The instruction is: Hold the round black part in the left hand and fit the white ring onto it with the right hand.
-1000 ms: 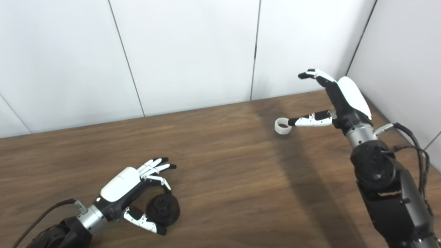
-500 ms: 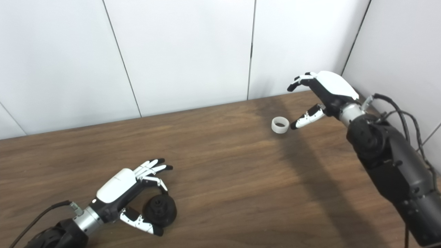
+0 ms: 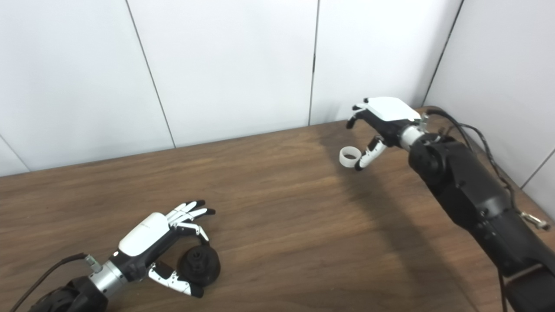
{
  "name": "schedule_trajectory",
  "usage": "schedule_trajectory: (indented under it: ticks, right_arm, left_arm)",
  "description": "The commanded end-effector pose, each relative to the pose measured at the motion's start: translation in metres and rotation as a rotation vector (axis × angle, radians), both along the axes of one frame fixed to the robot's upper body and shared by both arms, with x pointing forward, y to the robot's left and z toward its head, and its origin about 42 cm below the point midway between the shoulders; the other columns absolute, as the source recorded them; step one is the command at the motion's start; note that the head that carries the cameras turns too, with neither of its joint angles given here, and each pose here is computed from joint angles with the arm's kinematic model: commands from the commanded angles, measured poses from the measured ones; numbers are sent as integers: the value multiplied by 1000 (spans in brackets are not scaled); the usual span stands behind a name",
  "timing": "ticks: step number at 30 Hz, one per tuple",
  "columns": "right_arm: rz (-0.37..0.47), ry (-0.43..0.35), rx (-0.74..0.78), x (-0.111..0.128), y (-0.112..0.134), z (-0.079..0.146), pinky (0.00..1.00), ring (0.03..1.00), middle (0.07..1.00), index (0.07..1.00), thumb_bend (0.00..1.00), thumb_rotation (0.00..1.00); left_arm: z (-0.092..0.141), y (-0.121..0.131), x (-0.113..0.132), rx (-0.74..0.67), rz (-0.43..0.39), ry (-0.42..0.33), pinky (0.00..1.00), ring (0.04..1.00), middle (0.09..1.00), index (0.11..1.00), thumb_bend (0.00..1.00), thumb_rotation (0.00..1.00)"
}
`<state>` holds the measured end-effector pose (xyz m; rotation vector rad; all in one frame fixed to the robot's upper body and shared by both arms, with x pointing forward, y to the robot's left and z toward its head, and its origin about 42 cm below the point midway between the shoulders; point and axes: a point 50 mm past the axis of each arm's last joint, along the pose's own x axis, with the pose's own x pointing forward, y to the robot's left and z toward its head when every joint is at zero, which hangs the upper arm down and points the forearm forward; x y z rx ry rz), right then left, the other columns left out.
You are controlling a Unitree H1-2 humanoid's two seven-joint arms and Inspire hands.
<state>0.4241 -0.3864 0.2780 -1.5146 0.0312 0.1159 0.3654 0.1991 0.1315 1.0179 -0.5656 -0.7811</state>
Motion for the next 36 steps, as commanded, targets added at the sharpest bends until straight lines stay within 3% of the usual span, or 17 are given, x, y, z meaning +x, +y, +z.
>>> schedule_trajectory:
  ticks: [1,8,36]
  right_arm:
    - [9,-52,-40,8,-1,24,1000,1000,947,727,958,223]
    - [7,-26,-110,16,6,15,1000,1000,966,755,983,275]
    - [-3,-25,-157,26,2,9,1000,1000,964,747,943,292]
  left_arm:
    - [0,11,-1,50,3,3,1000,1000,927,481,525,65]
    - [0,17,-2,60,6,4,1000,1000,928,481,525,65]
    - [3,21,-9,52,0,4,1000,1000,930,481,525,65]
